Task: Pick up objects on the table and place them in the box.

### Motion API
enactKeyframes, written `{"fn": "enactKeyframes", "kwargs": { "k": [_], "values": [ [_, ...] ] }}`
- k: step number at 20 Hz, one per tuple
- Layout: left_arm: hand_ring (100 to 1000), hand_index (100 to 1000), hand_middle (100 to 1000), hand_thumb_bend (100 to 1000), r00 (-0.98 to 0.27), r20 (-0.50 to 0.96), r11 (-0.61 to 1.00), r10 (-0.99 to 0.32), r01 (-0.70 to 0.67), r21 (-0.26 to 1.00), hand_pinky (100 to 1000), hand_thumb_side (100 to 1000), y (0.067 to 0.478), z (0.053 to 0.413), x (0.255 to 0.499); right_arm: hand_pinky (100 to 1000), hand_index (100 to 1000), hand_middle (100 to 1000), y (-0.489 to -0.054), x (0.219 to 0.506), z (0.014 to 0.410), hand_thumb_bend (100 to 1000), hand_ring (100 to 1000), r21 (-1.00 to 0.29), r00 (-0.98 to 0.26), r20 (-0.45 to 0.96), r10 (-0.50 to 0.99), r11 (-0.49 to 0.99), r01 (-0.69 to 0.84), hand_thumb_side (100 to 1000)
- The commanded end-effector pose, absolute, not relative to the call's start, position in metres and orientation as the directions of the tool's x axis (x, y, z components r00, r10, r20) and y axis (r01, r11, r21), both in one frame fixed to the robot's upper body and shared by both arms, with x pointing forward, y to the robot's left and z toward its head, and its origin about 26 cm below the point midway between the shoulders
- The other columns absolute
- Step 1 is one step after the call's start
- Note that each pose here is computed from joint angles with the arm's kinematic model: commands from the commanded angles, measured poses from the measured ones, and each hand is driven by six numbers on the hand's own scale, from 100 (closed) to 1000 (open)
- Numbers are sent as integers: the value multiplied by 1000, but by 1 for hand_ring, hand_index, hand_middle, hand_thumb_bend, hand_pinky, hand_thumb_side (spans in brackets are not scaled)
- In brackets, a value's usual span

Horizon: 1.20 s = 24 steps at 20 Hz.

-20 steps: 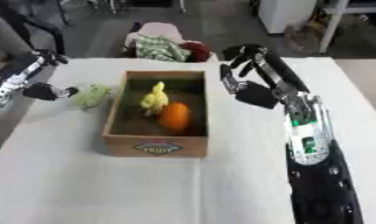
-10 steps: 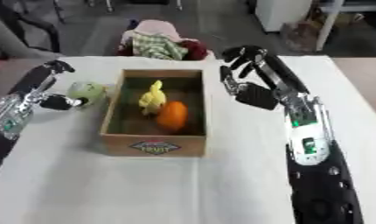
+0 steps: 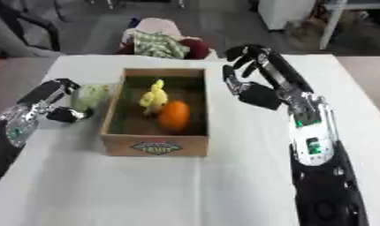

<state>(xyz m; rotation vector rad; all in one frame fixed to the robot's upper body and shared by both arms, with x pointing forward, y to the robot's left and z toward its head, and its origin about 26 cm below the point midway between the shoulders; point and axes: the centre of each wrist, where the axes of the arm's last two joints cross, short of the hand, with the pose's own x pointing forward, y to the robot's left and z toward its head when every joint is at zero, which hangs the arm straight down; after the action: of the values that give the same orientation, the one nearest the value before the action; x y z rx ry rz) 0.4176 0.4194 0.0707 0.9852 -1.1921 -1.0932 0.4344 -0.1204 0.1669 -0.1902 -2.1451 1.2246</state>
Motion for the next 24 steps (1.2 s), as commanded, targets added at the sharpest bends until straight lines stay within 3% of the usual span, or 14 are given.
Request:
{"fn": "enactKeyframes", "kwargs": {
  "k": [1, 2, 3, 8, 13, 19, 24],
  "values": [
    [439, 539, 403, 195, 59, 211, 215, -976, 60, 975, 693, 269, 424, 86, 419, 570, 828, 700, -118, 436, 178, 100, 690, -819, -794, 440, 419, 551, -163, 642],
    [403, 502, 359, 100, 54, 229, 231, -972, 25, 973, 684, 321, 422, 90, 420, 570, 828, 700, -119, 436, 178, 100, 690, -819, -793, 440, 420, 551, -163, 641],
    [402, 500, 357, 119, 47, 247, 246, -968, -7, 969, 684, 251, 421, 93, 421, 570, 828, 700, -119, 436, 178, 100, 690, -819, -793, 441, 421, 551, -163, 648],
    [395, 497, 348, 100, -27, 344, 344, -939, -131, 930, 706, 233, 414, 124, 426, 571, 827, 701, -118, 436, 178, 100, 691, -818, -793, 441, 420, 552, -163, 637],
    [397, 499, 349, 100, -194, 442, 477, -876, -206, 855, 715, 215, 391, 170, 431, 571, 827, 701, -117, 435, 177, 100, 691, -817, -793, 443, 418, 553, -165, 634],
    [422, 519, 373, 100, -405, 442, 520, -801, -102, 848, 718, 217, 343, 197, 435, 571, 827, 700, -113, 433, 174, 100, 691, -817, -795, 447, 410, 550, -176, 634],
    [473, 561, 426, 125, -453, 380, 416, -806, 22, 909, 731, 239, 314, 180, 443, 570, 827, 700, -110, 431, 172, 100, 691, -814, -797, 452, 401, 551, -185, 637]
  ]
}}
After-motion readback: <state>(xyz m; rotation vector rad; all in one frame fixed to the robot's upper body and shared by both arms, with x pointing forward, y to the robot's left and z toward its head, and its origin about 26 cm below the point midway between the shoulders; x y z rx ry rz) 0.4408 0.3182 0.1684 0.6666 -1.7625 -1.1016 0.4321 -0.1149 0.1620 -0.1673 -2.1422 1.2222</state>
